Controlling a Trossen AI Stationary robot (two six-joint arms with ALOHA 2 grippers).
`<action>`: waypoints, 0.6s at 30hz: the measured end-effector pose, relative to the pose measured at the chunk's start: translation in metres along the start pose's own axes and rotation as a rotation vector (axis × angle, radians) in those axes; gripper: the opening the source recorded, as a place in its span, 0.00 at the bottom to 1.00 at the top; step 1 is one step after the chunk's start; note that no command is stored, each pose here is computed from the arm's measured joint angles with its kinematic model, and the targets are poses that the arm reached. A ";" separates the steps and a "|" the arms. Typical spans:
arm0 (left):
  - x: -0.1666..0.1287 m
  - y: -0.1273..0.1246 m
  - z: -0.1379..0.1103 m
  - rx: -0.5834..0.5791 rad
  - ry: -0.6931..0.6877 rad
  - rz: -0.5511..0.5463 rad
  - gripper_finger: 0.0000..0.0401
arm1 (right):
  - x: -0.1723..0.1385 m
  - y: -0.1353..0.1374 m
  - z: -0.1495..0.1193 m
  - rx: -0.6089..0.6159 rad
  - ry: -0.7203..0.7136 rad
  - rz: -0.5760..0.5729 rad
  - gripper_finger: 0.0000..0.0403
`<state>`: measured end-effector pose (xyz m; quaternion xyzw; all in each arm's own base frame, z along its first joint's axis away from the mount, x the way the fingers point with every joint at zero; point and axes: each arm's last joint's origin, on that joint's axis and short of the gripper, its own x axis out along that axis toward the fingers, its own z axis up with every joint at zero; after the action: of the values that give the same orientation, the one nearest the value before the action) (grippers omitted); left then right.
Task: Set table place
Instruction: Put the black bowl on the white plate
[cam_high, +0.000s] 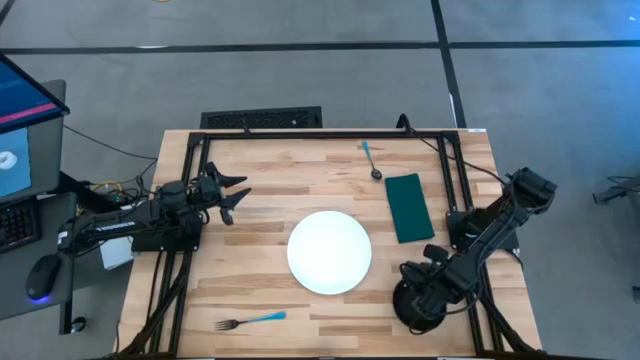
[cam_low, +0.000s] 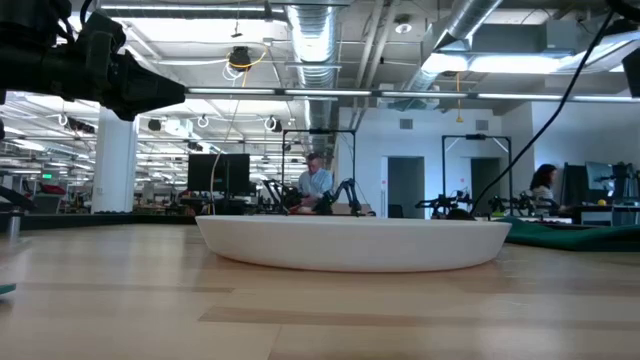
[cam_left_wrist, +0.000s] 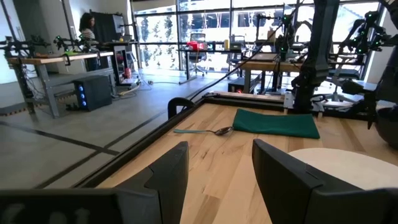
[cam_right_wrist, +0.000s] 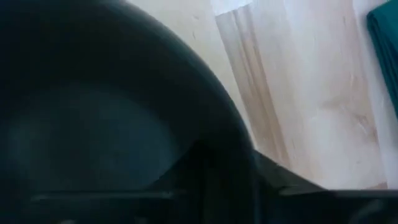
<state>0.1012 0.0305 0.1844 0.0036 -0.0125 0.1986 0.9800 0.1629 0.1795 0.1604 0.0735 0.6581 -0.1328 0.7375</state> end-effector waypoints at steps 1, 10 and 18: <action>0.000 0.000 0.000 0.000 0.000 0.000 0.42 | -0.001 0.001 0.000 0.001 -0.002 0.007 0.19; 0.000 0.000 0.000 0.001 0.001 0.000 0.42 | -0.003 0.003 0.007 0.037 -0.017 0.065 0.06; 0.000 0.000 -0.001 0.009 0.010 0.000 0.42 | -0.029 -0.026 0.023 0.093 -0.076 0.123 0.06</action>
<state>0.1012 0.0305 0.1835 0.0072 -0.0066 0.1985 0.9801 0.1743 0.1509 0.1934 0.1428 0.6168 -0.1205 0.7646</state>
